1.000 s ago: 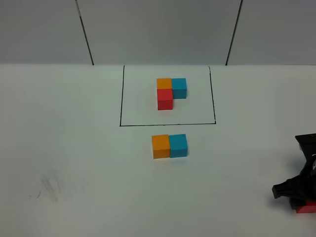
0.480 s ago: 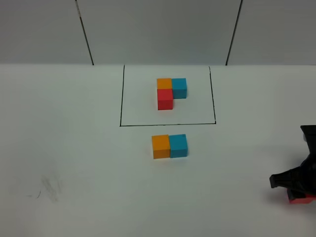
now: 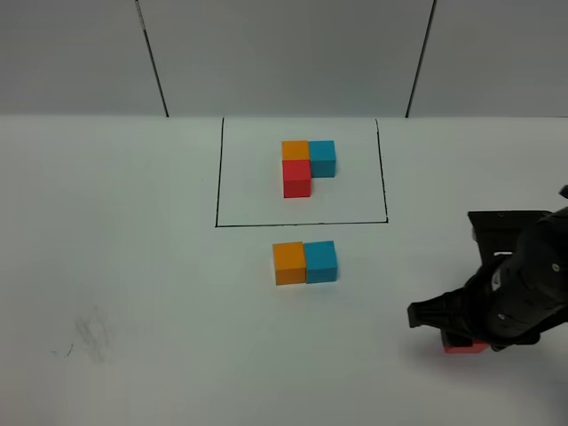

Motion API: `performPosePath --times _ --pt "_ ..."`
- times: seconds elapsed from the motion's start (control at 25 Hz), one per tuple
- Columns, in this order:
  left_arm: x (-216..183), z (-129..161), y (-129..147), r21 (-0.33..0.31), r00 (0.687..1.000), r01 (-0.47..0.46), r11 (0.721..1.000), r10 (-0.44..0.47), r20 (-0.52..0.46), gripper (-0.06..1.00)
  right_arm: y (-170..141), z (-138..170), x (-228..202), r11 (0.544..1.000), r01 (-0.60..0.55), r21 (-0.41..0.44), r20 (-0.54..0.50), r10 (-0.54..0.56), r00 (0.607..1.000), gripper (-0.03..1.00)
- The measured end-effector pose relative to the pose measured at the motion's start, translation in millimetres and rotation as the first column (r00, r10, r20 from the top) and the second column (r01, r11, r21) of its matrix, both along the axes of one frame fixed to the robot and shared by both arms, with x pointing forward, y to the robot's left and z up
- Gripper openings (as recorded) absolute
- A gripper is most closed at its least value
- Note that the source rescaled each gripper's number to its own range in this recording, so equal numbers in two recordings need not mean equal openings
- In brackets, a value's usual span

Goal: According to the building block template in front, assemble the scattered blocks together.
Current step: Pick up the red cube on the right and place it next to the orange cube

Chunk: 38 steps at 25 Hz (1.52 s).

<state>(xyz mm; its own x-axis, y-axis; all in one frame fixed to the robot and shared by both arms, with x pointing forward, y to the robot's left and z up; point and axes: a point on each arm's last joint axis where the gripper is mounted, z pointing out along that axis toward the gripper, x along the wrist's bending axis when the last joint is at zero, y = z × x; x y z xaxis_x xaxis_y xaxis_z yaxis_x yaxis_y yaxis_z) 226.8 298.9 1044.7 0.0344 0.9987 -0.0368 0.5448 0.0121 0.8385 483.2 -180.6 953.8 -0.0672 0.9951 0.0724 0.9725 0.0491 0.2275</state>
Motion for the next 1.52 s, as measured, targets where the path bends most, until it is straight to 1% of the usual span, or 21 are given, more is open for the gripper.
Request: performPosePath --times 0.12,0.24,0.32,0.4,0.48,0.6,0.76,0.84,1.0,1.08,1.52 --pt "0 0 0 0.0 1.0 0.0 1.0 0.0 0.0 0.65 26 -1 2 0.999 -0.046 0.002 -0.012 0.046 0.999 0.23" --pt "0 0 0 0.0 1.0 0.0 1.0 0.0 0.0 0.65 59 -7 0 0.995 -0.102 0.004 -0.028 0.102 0.994 0.23" --pt "0 0 0 0.0 1.0 0.0 1.0 0.0 0.0 0.65 80 -11 -2 0.995 -0.103 -0.002 -0.039 0.103 0.994 0.23" --pt "0 0 0 0.0 1.0 0.0 1.0 0.0 0.0 0.65 100 -16 -4 0.996 -0.084 -0.018 -0.048 0.083 0.995 0.23" --pt "0 0 0 0.0 1.0 0.0 1.0 0.0 0.0 0.65 119 -19 -7 0.999 -0.032 -0.042 -0.059 0.029 0.998 0.23" --pt "0 0 0 0.0 1.0 0.0 1.0 0.0 0.0 0.65 144 -17 -8 0.996 0.025 -0.083 -0.044 -0.028 0.999 0.23" --pt "0 0 0 0.0 1.0 0.0 1.0 0.0 0.0 0.65 172 -10 1 0.995 0.032 -0.098 -0.015 -0.033 0.999 0.23" --pt "0 0 0 0.0 1.0 0.0 1.0 0.0 0.0 0.65 185 -9 8 0.997 0.016 -0.078 -0.014 -0.017 1.0 0.23" --pt "0 0 0 0.0 1.0 0.0 1.0 0.0 0.0 0.65 201 -14 15 0.999 -0.026 -0.037 -0.029 0.025 0.999 0.23" --pt "0 0 0 0.0 1.0 0.0 1.0 0.0 0.0 0.65 204 -20 18 0.999 -0.034 -0.037 -0.032 0.033 0.999 0.23" --pt "0 0 0 0.0 1.0 0.0 1.0 0.0 0.0 0.65 188 -47 42 0.997 -0.045 -0.062 -0.092 0.039 0.995 0.23"
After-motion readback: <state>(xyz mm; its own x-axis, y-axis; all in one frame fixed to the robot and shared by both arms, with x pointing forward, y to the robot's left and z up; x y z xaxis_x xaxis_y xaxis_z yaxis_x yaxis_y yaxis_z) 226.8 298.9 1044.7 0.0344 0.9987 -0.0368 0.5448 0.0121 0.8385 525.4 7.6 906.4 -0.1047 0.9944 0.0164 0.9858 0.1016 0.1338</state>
